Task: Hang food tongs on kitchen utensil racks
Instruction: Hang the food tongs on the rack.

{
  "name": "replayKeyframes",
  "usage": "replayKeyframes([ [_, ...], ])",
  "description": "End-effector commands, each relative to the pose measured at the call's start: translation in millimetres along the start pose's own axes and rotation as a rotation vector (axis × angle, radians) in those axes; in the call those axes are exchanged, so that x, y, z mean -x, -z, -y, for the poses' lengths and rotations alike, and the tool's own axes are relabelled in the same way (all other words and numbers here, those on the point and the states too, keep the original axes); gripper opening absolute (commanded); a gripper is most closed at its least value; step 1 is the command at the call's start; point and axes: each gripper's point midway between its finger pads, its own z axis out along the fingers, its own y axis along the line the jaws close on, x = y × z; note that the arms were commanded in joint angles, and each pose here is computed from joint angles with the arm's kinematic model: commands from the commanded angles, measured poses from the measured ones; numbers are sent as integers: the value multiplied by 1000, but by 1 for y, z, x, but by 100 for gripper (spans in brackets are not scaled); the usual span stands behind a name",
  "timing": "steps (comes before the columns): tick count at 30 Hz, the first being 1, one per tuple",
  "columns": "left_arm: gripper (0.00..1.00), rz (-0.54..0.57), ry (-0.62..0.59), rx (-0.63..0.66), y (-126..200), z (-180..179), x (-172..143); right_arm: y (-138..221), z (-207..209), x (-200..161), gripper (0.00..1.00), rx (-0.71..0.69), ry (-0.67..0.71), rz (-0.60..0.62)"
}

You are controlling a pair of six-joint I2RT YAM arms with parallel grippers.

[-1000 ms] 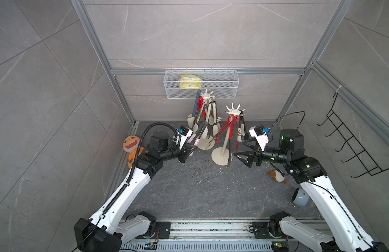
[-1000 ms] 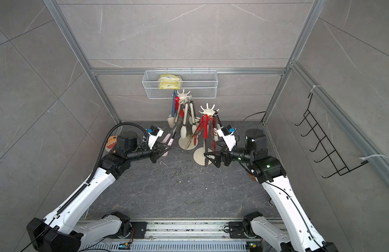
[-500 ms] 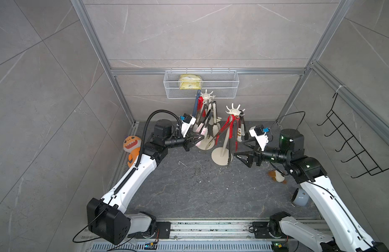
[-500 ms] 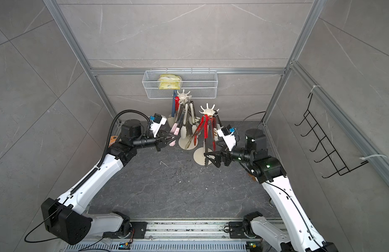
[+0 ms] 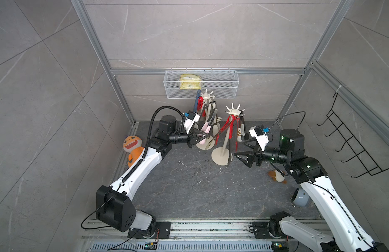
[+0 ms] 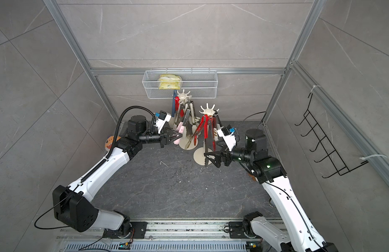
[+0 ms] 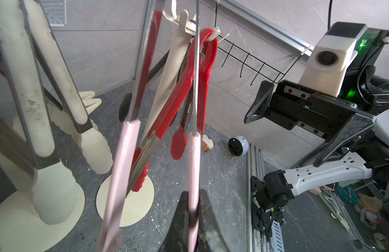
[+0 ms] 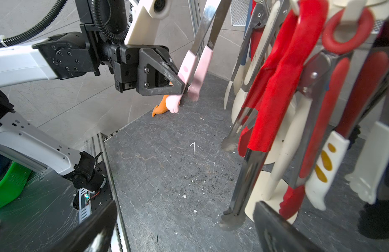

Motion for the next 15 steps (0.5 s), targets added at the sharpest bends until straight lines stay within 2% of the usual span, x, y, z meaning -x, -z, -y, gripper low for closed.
replayKeyframes([
  [1,0,63,-74,-89,4,20,30,7,-6,5,100,-1,15,12],
  [15,0,36,-31,-182,-19,11,30,6,-6,2,100,-1,16,5],
])
